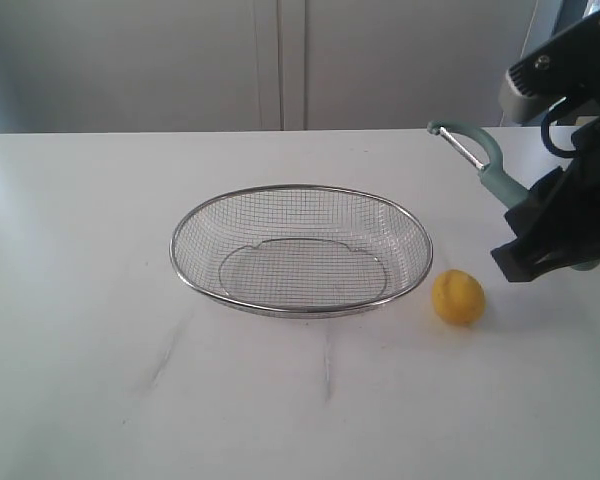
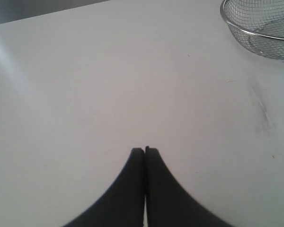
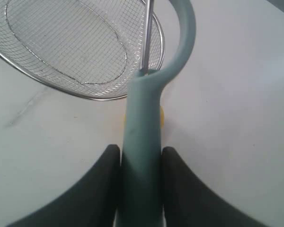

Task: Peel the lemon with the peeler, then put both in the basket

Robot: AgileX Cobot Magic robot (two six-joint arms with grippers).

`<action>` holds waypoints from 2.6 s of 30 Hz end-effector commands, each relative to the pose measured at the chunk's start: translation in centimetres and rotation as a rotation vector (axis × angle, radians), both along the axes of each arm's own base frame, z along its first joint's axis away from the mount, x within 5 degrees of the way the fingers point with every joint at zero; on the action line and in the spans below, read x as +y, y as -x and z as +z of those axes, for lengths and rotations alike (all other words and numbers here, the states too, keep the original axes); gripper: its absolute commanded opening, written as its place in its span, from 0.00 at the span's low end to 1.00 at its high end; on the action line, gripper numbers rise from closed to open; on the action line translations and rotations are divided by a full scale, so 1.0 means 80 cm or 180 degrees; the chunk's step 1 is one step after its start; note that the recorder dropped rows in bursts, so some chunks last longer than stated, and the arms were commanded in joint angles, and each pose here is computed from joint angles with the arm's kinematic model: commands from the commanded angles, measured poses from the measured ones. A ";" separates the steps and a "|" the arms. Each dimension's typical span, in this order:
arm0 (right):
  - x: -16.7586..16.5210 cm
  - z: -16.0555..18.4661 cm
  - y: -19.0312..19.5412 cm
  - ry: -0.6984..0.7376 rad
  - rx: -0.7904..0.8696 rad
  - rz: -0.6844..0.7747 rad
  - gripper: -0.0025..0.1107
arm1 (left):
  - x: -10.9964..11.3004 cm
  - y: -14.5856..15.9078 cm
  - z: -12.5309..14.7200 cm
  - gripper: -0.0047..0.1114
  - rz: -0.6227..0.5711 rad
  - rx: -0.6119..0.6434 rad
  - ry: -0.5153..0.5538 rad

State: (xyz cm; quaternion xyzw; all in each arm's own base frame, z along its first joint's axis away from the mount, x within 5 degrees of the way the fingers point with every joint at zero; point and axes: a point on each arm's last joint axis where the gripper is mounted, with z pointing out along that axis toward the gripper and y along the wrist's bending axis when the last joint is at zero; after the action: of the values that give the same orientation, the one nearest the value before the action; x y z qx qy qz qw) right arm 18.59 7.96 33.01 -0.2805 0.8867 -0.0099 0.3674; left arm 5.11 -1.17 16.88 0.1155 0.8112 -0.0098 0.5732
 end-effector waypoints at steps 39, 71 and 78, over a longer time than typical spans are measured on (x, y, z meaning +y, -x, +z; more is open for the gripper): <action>-0.001 0.003 0.001 -0.0023 -0.0050 -0.0008 0.02 | 0.021 0.002 0.085 0.04 0.0455 -0.2220 0.2625; -0.001 0.003 0.001 -0.0023 -0.0050 -0.0008 0.02 | -0.035 -0.079 0.207 0.04 -0.0725 0.1016 0.0463; -0.001 0.003 0.001 -0.0023 -0.0050 -0.0008 0.02 | -0.072 -0.111 0.231 0.04 -0.1716 0.1173 0.1030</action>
State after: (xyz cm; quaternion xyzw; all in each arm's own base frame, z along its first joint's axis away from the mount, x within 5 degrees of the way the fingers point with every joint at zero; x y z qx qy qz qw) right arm 18.59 7.96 33.01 -0.2805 0.8867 -0.0099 0.3674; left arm 13.36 -6.01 34.39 0.2128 0.8478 -0.2561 0.4127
